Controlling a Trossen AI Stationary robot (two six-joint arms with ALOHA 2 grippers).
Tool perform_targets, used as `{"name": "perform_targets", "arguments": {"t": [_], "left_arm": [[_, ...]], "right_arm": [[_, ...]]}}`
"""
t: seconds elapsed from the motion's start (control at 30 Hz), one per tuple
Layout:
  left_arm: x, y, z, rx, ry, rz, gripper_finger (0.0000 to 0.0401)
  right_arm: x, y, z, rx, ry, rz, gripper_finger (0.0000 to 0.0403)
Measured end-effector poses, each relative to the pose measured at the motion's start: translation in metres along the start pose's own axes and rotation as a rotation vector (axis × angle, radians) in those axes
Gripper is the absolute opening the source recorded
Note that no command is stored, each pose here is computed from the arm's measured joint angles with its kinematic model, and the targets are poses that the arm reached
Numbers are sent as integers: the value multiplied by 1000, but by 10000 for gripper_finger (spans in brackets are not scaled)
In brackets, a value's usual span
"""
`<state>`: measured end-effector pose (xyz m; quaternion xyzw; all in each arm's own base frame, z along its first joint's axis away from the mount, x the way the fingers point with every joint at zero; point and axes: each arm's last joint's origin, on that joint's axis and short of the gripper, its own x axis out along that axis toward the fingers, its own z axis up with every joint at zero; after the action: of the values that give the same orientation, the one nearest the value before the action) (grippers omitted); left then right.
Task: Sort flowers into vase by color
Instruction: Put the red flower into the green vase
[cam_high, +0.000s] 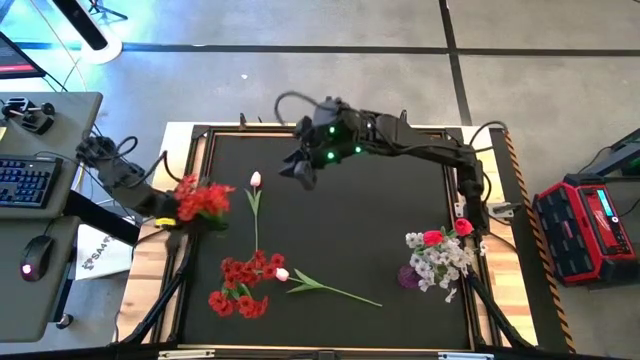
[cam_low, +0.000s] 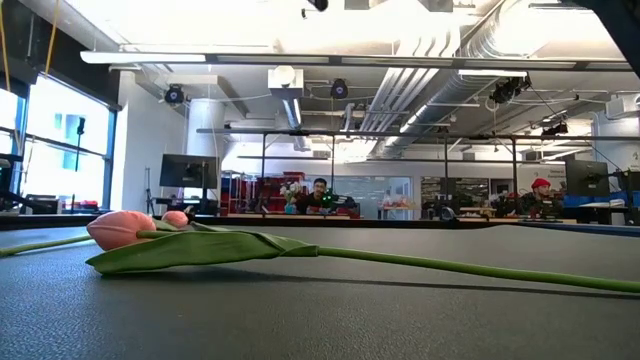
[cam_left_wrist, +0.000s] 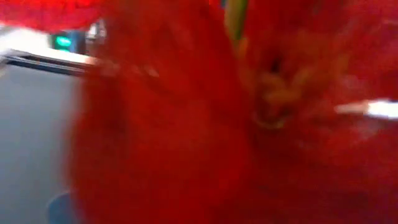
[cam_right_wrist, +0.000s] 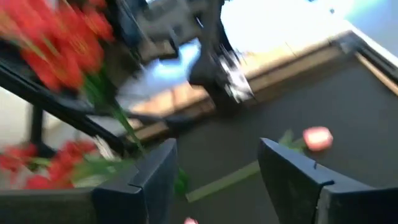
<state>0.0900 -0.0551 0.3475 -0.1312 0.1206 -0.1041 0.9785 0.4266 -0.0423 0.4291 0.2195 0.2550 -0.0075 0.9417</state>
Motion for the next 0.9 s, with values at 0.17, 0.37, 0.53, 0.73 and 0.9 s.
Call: {"name": "perform_targets", "arguments": {"t": [0.17,0.37,0.53,0.73,0.9], "left_arm": [[-9,-3,-4,-13,38,-75,8],[-8,-10,-11,-12,118,-156,6],[-7,-15,-15,31,147,-166,6],[-2,-19,-23,129,184,-109,6],[-1,-22,-21,122,157,-125,6]], "right_arm": [[3,11,-13,12,62,-68,192],[6,23,-20,30,48,-123,181],[7,28,-24,56,50,-175,181],[7,32,-28,87,41,-212,181],[7,32,-28,99,39,-214,181]]}}
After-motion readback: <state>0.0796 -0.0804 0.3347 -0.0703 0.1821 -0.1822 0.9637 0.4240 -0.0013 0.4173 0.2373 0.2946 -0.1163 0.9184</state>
